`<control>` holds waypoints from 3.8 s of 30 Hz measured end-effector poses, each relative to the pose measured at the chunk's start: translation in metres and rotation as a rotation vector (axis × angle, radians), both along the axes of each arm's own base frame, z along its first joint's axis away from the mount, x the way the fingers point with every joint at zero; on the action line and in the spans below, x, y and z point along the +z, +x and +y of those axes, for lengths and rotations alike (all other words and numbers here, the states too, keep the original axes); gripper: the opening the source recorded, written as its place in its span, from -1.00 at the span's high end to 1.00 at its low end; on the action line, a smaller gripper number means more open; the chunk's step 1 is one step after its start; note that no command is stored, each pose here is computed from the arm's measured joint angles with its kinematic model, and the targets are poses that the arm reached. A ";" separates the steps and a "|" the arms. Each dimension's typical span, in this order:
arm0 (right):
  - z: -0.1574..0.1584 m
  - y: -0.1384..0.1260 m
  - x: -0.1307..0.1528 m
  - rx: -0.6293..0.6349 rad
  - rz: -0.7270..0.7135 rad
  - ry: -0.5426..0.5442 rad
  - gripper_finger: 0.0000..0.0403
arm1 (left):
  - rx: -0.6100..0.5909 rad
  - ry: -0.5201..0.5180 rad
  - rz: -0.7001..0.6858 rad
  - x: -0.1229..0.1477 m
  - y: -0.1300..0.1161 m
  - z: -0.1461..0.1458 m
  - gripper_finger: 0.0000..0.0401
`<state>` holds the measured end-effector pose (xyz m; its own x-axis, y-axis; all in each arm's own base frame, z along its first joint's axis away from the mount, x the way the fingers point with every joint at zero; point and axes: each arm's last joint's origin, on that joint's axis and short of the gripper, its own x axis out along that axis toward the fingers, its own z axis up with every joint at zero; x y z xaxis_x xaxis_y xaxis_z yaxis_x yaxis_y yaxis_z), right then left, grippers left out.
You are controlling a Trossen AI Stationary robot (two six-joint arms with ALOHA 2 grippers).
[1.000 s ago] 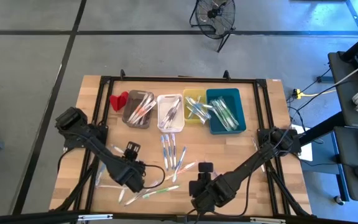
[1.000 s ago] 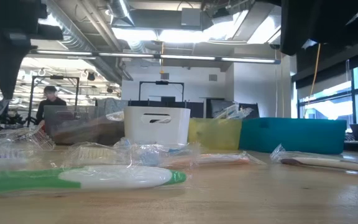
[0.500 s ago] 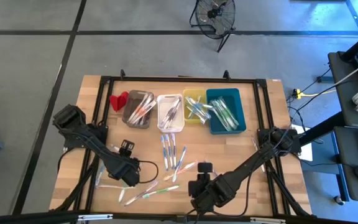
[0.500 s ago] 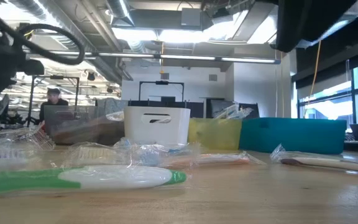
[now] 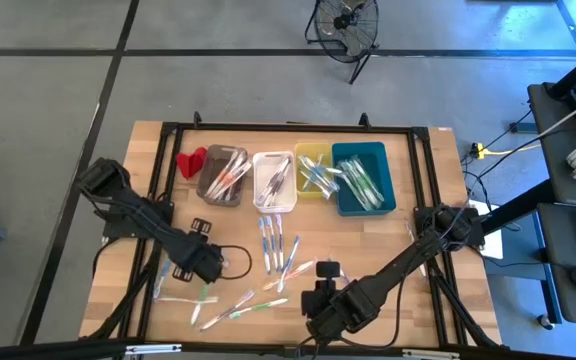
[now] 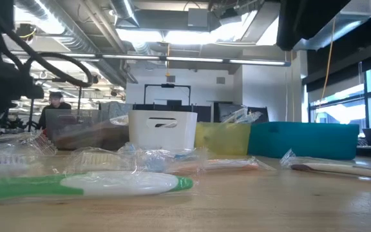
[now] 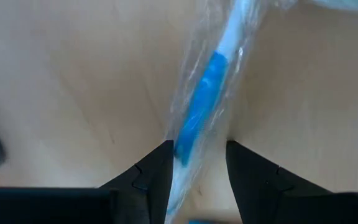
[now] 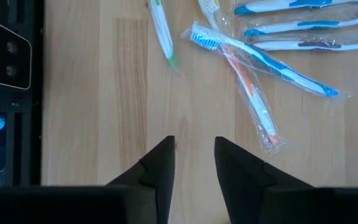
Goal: Pick & Place Toothbrushes
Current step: Put the blue toothbrush into the yellow bin
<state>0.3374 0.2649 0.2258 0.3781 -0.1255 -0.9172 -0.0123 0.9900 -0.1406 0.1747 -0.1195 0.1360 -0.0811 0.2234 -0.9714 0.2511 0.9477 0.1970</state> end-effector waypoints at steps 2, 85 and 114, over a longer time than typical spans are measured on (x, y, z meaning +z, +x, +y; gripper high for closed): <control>0.000 0.000 0.000 0.001 0.000 -0.001 0.45 | -0.002 -0.015 -0.002 -0.003 0.000 0.004 0.29; 0.010 0.026 -0.001 0.213 -0.237 -0.068 0.67 | -0.344 -0.369 -1.397 0.016 0.112 -0.079 0.90; 0.012 0.039 0.013 0.330 -0.351 -0.128 0.34 | -0.384 -0.367 -1.396 0.008 0.122 -0.077 0.90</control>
